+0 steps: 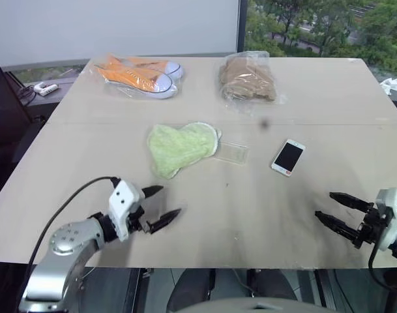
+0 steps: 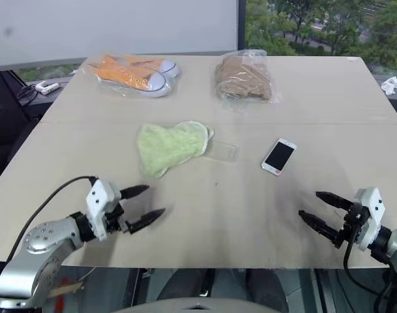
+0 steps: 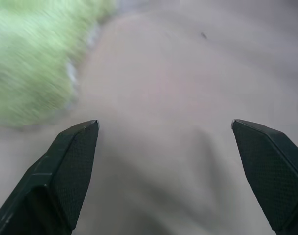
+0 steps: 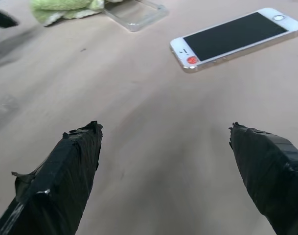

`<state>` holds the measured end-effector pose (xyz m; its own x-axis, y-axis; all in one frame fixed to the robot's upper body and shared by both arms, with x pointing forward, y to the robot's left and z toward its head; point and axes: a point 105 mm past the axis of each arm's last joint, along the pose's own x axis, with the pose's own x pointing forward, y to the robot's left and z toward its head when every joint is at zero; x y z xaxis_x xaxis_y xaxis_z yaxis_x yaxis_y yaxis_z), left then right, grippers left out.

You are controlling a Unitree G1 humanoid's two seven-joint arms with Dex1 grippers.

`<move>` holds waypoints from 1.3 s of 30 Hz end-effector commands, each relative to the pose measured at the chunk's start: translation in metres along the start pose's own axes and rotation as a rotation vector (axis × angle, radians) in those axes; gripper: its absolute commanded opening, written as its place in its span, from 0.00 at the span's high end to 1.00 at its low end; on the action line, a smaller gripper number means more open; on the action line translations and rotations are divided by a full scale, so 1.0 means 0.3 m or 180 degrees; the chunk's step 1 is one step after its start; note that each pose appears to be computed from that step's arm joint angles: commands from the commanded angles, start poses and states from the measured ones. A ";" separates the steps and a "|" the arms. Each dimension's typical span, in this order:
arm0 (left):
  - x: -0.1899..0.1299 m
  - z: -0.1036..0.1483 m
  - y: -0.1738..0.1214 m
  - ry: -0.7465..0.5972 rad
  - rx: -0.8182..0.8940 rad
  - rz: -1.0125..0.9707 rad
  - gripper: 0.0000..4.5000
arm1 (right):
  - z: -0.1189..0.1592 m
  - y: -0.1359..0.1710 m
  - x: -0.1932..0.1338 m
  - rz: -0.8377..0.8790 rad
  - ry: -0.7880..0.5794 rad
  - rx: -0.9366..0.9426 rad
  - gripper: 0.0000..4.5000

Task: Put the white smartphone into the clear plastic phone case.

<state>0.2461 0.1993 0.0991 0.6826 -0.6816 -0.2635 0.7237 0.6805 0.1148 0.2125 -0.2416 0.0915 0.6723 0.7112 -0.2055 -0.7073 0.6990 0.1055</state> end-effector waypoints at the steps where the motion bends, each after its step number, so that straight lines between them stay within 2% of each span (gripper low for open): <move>1: 0.032 0.037 0.082 -0.0065 0.0105 0.0224 0.01 | 0.076 0.057 0.034 0.0293 -0.0207 -0.0147 0.00; 4: 0.080 0.047 0.174 -0.0050 0.0107 0.0439 0.01 | 0.125 0.098 0.062 0.0483 -0.0327 -0.0247 0.00; 9: 0.181 0.100 0.270 -0.0167 0.0129 0.0598 0.01 | 0.209 0.157 0.091 0.0652 -0.0640 -0.0448 0.00; 13: 0.251 0.094 0.270 -0.0034 0.0132 0.0428 0.01 | 0.246 0.157 0.098 0.0567 -0.0821 -0.0522 0.00; 18: 0.317 0.059 0.276 0.0235 -0.0025 0.0356 0.01 | 0.235 0.141 0.089 0.0427 -0.0798 -0.0537 0.00; 23: 0.332 0.114 0.275 0.0024 -0.0046 0.0328 0.27 | 0.225 0.133 0.076 0.0343 -0.0789 -0.0536 0.00; 25: 0.327 0.135 0.277 -0.0059 -0.0019 0.0340 0.51 | 0.222 0.131 0.075 0.0338 -0.0779 -0.0534 0.00; 26: 0.324 0.142 0.278 -0.0087 -0.0012 0.0351 0.56 | 0.222 0.130 0.075 0.0338 -0.0779 -0.0533 0.00; 27: 0.321 0.157 0.278 -0.0161 -0.0023 0.0356 0.66 | 0.222 0.128 0.075 0.0336 -0.0778 -0.0532 0.00; 30: 0.302 0.247 0.254 -0.0645 -0.0050 0.0265 0.99 | 0.224 0.115 0.080 0.0328 -0.0773 -0.0540 0.00; 33: 0.282 0.339 0.248 -0.0949 0.0099 0.0284 0.99 | 0.230 0.112 0.087 0.0340 -0.0779 -0.0547 0.00; 35: 0.263 0.447 0.279 -0.1249 0.0090 0.0446 0.99 | 0.233 0.111 0.091 0.0354 -0.0776 -0.0554 0.00; 37: 0.216 0.546 0.398 -0.1439 0.0220 0.1007 0.99 | 0.239 0.108 0.097 0.0361 -0.0784 -0.0561 0.00; 39: 0.160 0.588 0.512 -0.1468 0.0291 0.1512 0.99 | 0.242 0.106 0.101 0.0364 -0.0791 -0.0568 0.00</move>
<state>0.4044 0.1911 0.2489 0.8475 -0.4952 0.1910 0.4654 0.8664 0.1811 0.2269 -0.1918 0.1551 0.6047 0.7955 0.0387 -0.7943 0.6059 -0.0446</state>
